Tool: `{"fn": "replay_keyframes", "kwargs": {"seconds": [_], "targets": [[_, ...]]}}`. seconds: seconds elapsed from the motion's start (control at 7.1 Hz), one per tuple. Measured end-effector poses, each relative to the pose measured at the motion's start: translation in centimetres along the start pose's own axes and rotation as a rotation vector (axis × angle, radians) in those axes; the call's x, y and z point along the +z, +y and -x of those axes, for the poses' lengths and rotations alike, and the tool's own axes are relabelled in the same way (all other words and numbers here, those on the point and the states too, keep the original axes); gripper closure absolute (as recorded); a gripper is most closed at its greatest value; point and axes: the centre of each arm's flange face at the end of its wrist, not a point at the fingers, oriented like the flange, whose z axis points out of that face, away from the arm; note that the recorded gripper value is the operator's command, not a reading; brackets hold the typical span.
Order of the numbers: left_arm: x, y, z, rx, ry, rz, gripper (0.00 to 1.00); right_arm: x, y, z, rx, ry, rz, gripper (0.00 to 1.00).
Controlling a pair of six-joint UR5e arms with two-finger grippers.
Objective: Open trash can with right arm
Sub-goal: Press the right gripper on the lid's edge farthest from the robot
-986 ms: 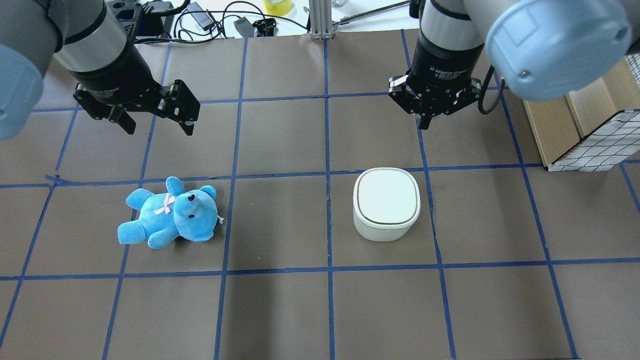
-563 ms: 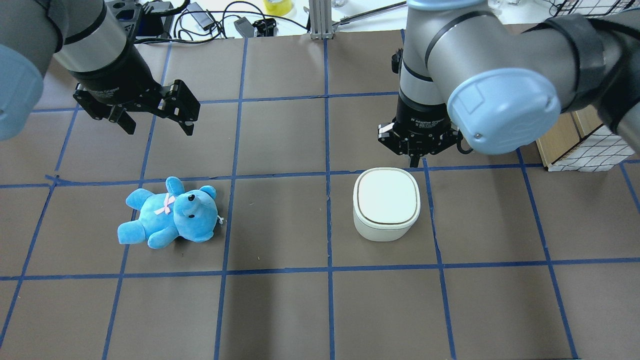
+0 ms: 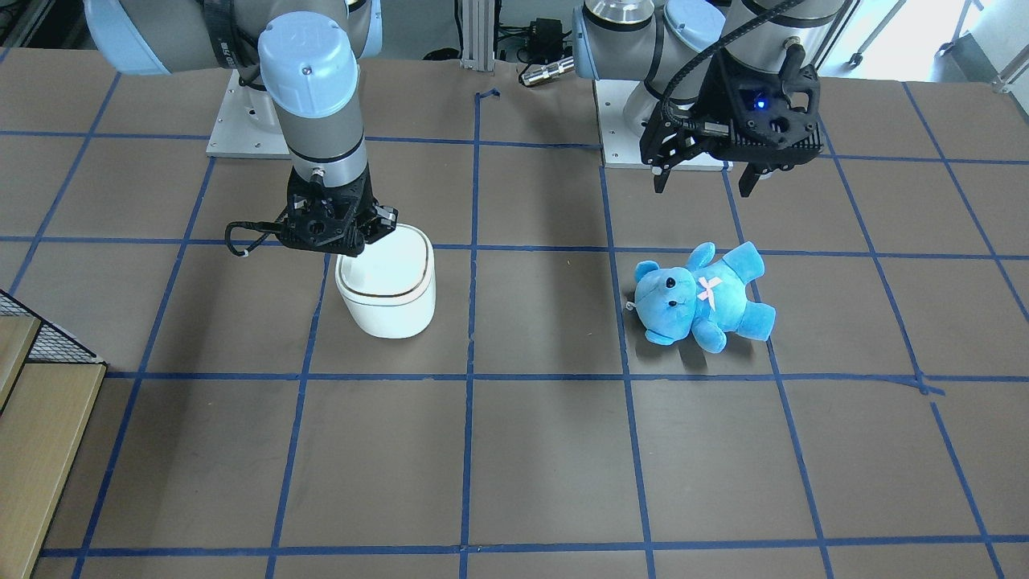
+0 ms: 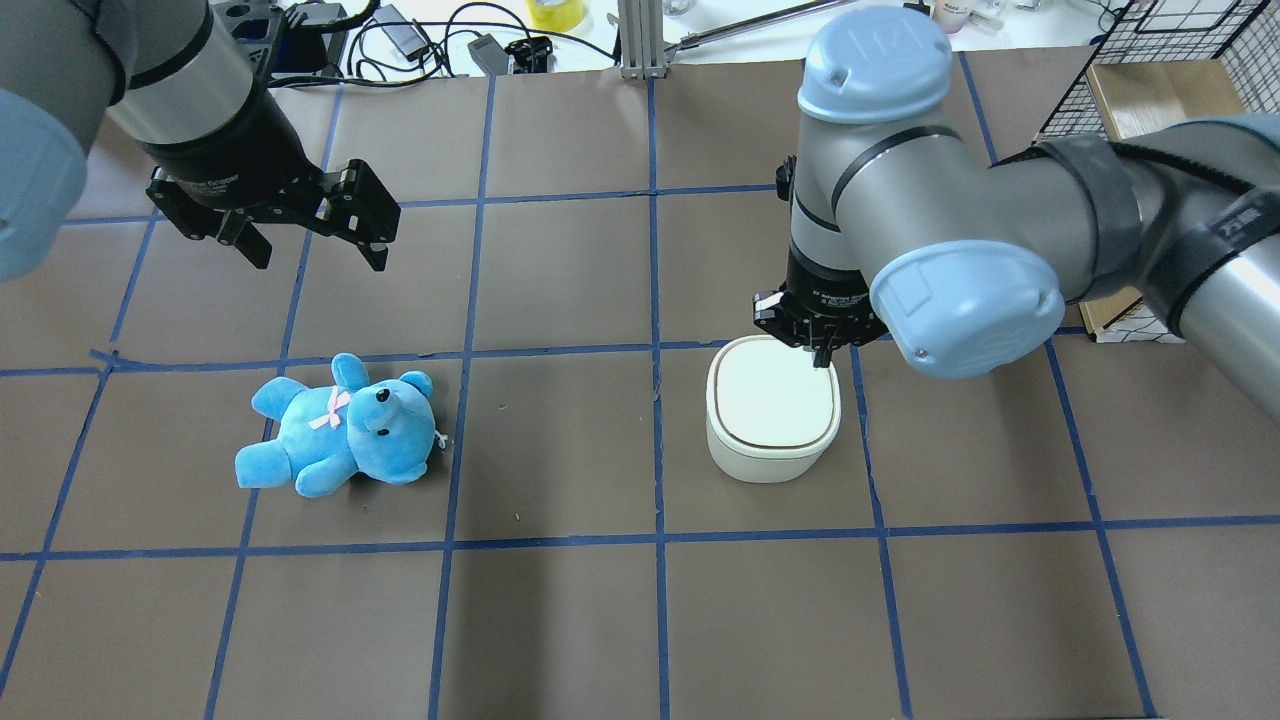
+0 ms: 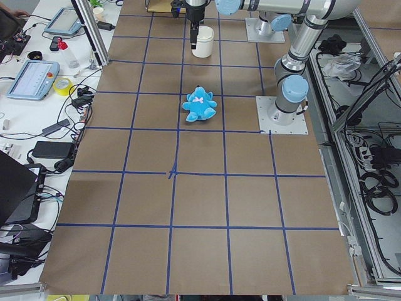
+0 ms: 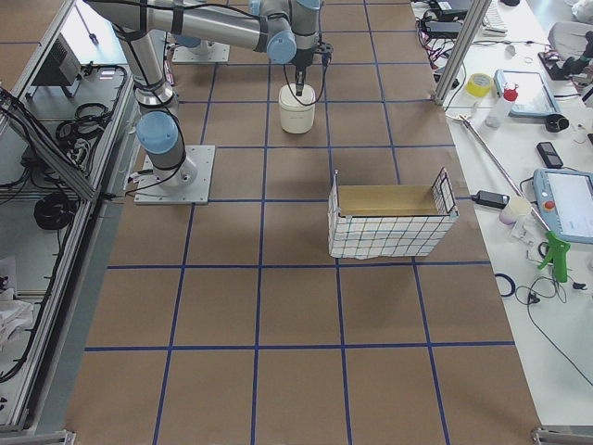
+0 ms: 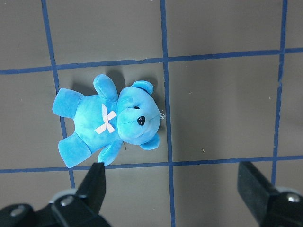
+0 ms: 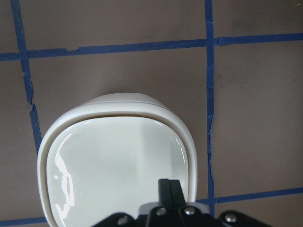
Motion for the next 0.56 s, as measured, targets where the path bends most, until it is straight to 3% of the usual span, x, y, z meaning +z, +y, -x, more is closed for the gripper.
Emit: {"fn": "replay_keyframes", "kwargs": {"seconds": [0.56], "targets": [[0.0, 0.0, 0.0, 0.0, 0.0, 0.0, 0.0, 1.78, -0.2, 0.12, -0.031, 0.004, 0.017, 1.0]]}}
